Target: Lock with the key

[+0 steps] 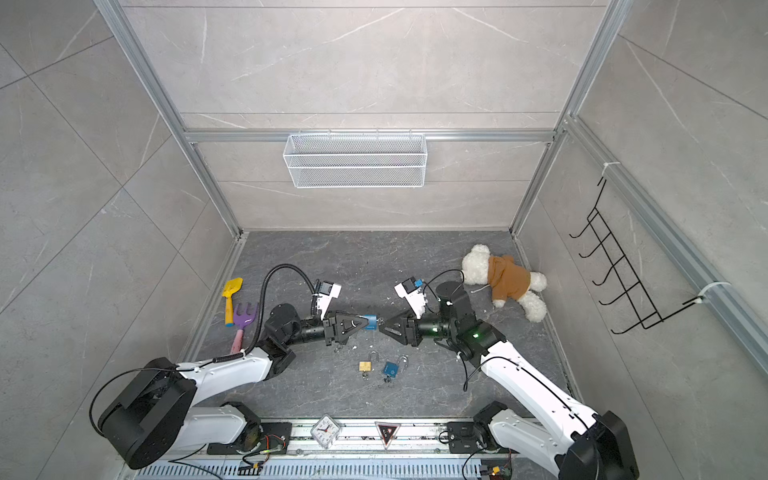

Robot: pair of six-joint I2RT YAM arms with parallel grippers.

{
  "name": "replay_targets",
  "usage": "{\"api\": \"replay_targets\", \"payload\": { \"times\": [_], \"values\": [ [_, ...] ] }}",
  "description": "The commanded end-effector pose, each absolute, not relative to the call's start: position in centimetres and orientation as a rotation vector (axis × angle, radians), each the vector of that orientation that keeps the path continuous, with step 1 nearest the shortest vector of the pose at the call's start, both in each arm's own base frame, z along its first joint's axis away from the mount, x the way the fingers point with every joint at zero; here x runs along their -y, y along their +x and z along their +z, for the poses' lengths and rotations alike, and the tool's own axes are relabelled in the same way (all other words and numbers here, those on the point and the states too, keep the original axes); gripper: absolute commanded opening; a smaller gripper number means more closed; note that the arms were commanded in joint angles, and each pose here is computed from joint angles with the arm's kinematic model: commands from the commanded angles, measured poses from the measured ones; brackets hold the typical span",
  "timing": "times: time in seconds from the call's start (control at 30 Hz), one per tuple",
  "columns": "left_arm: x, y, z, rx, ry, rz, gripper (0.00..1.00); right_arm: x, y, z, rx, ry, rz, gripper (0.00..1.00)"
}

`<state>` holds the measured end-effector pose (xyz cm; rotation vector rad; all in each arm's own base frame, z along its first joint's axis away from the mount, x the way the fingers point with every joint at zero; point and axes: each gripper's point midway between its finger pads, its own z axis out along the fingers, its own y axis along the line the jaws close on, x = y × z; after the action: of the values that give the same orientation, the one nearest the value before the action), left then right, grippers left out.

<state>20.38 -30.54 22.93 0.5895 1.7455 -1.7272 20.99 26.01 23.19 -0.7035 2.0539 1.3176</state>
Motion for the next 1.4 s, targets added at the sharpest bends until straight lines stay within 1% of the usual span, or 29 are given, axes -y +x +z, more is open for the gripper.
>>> {"api": "replay_targets", "payload": {
  "times": [0.0, 0.17, 0.37, 0.6, 0.7, 0.93, 1.17, 1.27, 1.37],
  "values": [
    [30.7, 20.0, 26.9, -1.576, 0.677, -1.739, 0.00, -25.5, 21.7, 23.1, -2.067, -0.670, 1.258, 0.39],
    [30.7, 19.9, 26.9, -1.573, 0.683, -1.740, 0.00, -25.7, 21.9, 23.0, -2.058, -0.666, 1.275, 0.38],
    [30.7, 20.0, 26.9, -1.570, 0.681, -1.743, 0.00, -26.6, 21.6, 23.6, -2.021, -0.700, 1.360, 0.30],
    [30.8, 20.0, 26.9, -1.571, 0.680, -1.749, 0.00, -27.0, 21.2, 23.7, -2.006, -0.716, 1.420, 0.27],
    [30.8, 20.0, 26.9, -1.570, 0.680, -1.749, 0.00, -27.1, 21.1, 23.6, -2.006, -0.718, 1.431, 0.23],
    [30.7, 19.8, 26.9, -1.568, 0.680, -1.748, 0.00, -27.1, 20.9, 23.7, -1.990, -0.718, 1.454, 0.17],
    [30.5, 19.8, 26.9, -1.564, 0.677, -1.740, 0.00, -27.2, 20.6, 24.0, -1.968, -0.727, 1.488, 0.06],
    [30.5, 19.9, 26.7, -1.567, 0.670, -1.734, 0.00, -27.2, 20.4, 24.2, -1.954, -0.731, 1.501, 0.00],
    [30.3, 20.2, 26.5, -1.576, 0.651, -1.725, 0.00, -27.1, 20.3, 24.4, -1.941, -0.731, 1.510, 0.00]
  ]
}}
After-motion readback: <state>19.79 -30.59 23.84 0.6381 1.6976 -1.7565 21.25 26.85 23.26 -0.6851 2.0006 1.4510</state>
